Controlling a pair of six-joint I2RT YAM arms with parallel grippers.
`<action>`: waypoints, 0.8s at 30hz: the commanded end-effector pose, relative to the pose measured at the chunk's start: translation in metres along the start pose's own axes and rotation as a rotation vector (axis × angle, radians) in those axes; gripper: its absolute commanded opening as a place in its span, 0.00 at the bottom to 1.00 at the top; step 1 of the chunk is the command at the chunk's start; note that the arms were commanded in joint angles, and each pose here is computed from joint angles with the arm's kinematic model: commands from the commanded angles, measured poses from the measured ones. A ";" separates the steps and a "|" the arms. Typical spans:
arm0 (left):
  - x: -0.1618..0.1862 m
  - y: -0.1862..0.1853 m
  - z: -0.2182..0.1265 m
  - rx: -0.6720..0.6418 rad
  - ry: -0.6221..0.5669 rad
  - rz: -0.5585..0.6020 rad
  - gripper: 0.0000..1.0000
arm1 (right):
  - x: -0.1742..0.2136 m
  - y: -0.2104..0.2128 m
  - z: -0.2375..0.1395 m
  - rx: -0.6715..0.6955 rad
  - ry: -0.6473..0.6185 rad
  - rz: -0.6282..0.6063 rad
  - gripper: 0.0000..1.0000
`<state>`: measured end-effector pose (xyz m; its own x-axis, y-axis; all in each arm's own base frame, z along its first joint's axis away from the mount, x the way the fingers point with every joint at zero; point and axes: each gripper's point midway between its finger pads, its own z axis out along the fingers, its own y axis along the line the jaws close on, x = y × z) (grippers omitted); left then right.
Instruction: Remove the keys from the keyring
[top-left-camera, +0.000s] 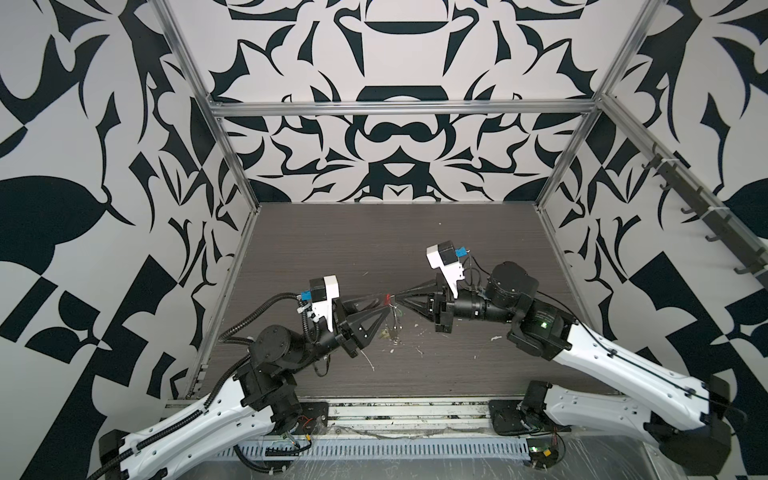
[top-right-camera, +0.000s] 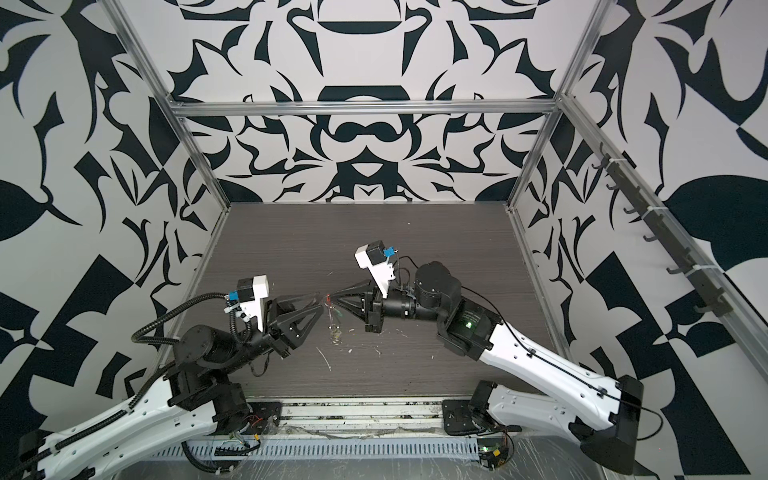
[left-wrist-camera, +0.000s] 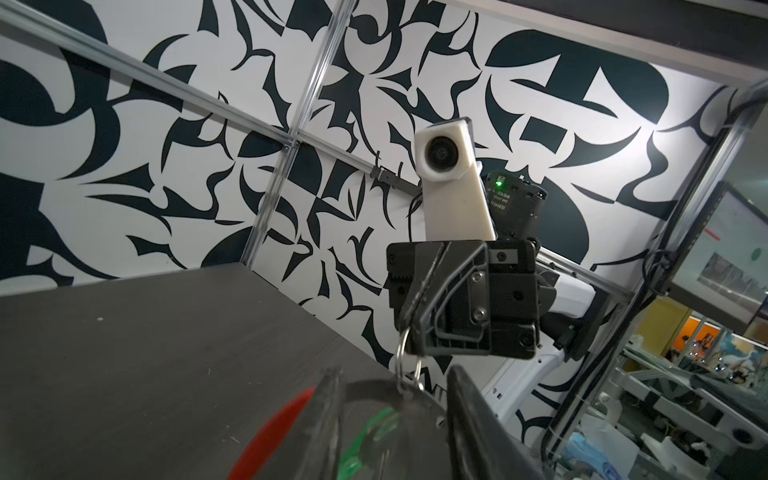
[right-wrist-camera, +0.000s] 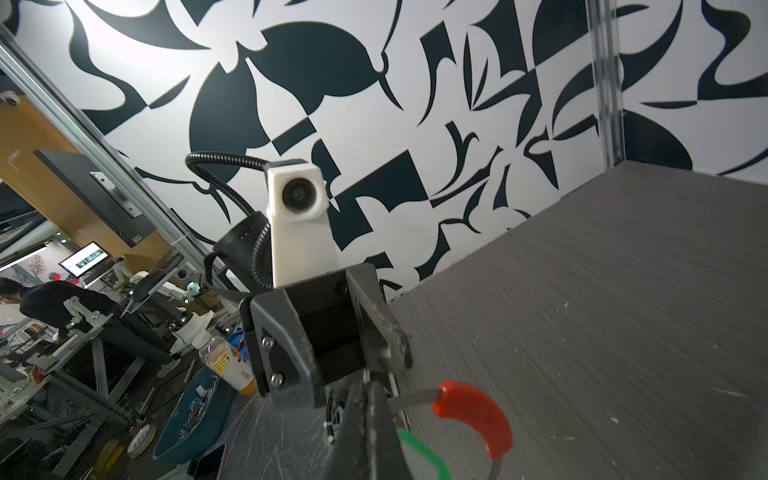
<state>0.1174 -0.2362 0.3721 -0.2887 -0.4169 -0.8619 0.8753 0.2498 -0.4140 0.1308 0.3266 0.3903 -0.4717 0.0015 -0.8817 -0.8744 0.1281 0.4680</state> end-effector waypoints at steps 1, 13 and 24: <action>-0.007 -0.008 -0.008 -0.005 0.045 0.040 0.45 | -0.006 0.017 -0.020 0.025 0.079 -0.089 0.00; 0.022 -0.029 0.012 0.104 0.301 0.053 0.47 | 0.029 0.016 -0.021 0.022 0.407 -0.123 0.00; 0.039 -0.025 0.020 0.096 0.395 0.023 0.28 | 0.023 0.018 -0.018 0.020 0.420 -0.137 0.00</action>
<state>0.0978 -0.2799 0.3421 -0.3915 -0.0324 -0.9196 0.9008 0.1903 -0.3902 0.1105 0.3143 0.3458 -0.4295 -0.4732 -0.7692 -0.9019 0.1821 0.3916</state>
